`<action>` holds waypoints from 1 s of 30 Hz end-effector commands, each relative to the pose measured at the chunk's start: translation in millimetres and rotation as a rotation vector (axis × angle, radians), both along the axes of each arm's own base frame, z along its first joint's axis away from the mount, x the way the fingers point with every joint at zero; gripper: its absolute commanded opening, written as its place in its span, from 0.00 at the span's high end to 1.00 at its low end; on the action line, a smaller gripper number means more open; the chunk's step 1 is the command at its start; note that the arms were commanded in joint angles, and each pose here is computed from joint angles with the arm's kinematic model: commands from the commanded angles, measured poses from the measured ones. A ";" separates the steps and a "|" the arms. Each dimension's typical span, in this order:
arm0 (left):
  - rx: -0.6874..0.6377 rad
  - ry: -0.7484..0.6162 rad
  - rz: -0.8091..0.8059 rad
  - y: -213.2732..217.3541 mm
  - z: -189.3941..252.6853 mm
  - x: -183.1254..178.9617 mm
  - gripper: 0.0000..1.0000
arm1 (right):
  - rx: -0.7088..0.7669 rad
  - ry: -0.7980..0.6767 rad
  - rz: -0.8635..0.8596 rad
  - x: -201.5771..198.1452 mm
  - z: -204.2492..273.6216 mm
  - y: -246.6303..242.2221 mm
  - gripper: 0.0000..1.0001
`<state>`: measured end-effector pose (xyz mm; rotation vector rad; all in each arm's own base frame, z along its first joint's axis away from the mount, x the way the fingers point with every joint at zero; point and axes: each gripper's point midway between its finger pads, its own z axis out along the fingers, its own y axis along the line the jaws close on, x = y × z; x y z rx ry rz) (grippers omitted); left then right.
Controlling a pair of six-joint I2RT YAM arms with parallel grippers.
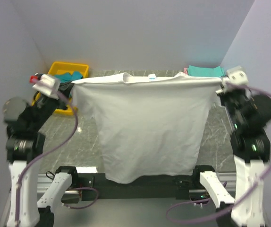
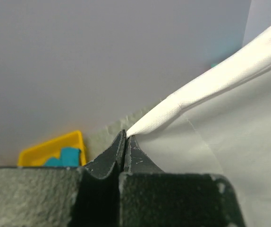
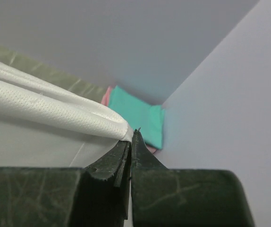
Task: Fold and stack the t-shirts
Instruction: Flatten the tshirt out
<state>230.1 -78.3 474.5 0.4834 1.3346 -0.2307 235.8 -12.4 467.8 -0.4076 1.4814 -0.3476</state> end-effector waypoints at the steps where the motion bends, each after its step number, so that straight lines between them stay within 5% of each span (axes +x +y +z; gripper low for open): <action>1: -0.001 0.193 0.058 9.0 -70.5 57.3 0.99 | -0.025 0.141 0.007 70.2 -53.1 -2.1 1.00; 10: 0.025 0.512 0.197 30.0 -213.6 178.3 0.99 | -0.069 0.462 0.121 227.9 -206.1 47.9 1.00; 15: 0.022 0.819 0.229 31.1 -326.4 242.2 0.99 | -0.103 0.645 0.096 309.4 -281.2 72.7 1.00; 16: 0.009 0.820 0.230 30.5 -318.6 260.1 0.99 | -0.105 0.654 0.098 339.9 -291.3 85.3 0.97; 17: -0.001 0.928 0.241 30.4 -358.0 266.4 0.91 | -0.096 0.669 0.067 351.8 -297.2 86.5 0.92; 19: -0.054 0.978 0.304 39.3 -368.3 293.0 0.83 | -0.083 0.663 0.016 378.8 -289.6 85.1 0.70; 24: -0.105 0.883 0.387 76.9 -335.8 315.6 0.58 | 0.010 0.650 0.001 359.3 -248.5 81.5 0.41; 30: 0.000 0.799 0.350 76.7 -317.8 290.3 0.54 | 0.047 0.917 0.155 240.9 -290.7 106.5 0.47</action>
